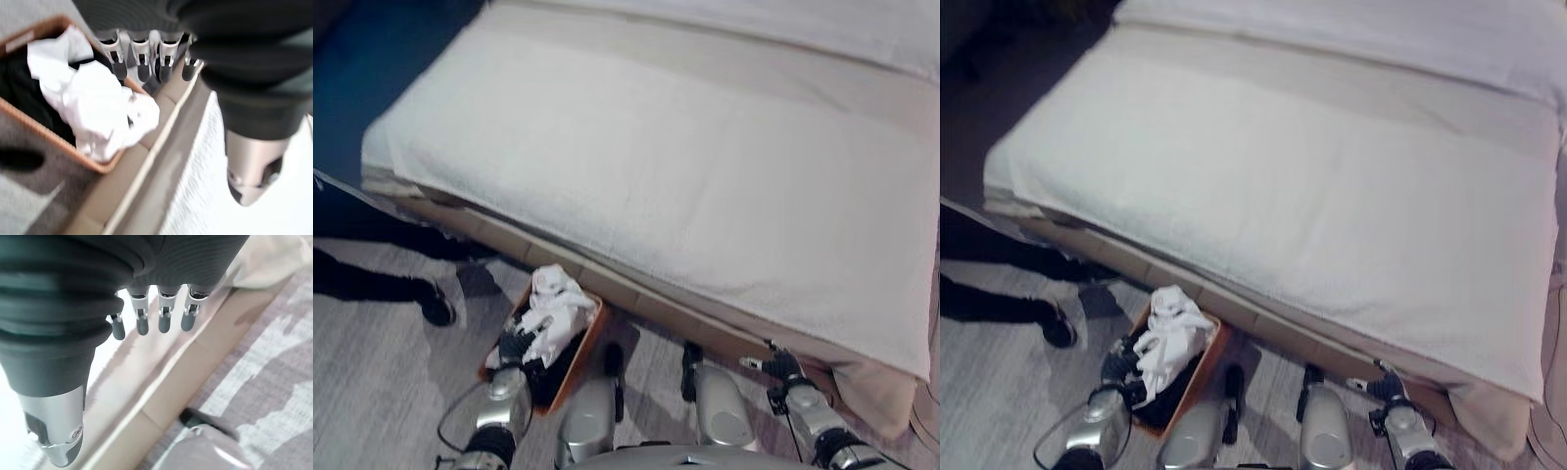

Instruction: Pick up clothes into the bucket

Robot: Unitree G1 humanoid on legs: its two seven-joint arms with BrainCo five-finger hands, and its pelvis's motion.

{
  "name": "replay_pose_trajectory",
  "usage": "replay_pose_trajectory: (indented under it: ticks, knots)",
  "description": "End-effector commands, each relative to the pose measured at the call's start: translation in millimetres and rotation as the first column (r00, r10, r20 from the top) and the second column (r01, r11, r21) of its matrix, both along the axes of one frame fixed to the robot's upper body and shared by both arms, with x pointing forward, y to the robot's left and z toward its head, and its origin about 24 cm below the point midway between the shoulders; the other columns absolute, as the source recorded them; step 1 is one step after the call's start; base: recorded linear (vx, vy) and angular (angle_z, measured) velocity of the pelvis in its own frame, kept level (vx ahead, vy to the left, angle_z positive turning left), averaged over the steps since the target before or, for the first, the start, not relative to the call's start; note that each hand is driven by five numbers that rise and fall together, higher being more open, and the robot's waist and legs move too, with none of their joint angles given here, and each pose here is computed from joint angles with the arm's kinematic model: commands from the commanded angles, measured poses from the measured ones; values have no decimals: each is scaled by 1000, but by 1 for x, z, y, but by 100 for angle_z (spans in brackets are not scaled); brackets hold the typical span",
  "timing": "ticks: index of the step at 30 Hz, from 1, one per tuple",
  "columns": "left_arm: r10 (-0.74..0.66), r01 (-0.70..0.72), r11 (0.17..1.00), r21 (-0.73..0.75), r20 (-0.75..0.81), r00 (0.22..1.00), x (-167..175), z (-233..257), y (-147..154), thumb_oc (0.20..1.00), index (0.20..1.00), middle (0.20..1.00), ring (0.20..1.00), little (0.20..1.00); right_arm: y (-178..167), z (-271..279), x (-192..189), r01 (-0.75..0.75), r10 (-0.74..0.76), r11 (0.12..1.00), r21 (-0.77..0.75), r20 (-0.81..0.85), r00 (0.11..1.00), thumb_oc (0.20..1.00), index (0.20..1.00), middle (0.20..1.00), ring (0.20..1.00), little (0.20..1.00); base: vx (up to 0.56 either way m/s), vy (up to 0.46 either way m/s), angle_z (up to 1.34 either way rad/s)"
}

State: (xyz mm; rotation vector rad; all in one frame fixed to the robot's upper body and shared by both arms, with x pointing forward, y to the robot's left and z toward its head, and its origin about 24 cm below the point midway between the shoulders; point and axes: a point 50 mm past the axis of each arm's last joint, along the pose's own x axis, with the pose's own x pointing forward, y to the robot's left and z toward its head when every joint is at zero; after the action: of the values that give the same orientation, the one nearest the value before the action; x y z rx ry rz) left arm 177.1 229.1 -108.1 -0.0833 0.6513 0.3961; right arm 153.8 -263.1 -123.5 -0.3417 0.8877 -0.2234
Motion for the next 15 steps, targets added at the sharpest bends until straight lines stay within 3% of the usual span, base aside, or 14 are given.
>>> replay_pose_trajectory:
  ticks: [1,6,10,15]
  knots:
    - [-40,40,999,5,-21,999,-4,-2,9,1000,1000,1000,1000,1000,1,-3,-3,118,-120,987,112,20,993,1000,1000,1000,1000,1000,83,-38,0]
    - [-120,120,993,-15,-225,967,-38,-30,-1,1000,1000,1000,1000,1000,7,-12,-14,174,-171,971,166,-29,985,1000,1000,1000,1000,1000,89,-36,-7]
    - [-187,197,980,-18,-399,898,-69,-47,-5,1000,1000,1000,1000,1000,9,-17,-23,158,-145,974,160,-88,986,1000,1000,1000,1000,1000,82,-26,-10]
    - [-262,283,959,-25,-464,846,-79,-52,-11,1000,1000,1000,1000,1000,10,-22,-32,136,-116,981,139,-141,983,1000,1000,1000,1000,1000,29,-4,2]
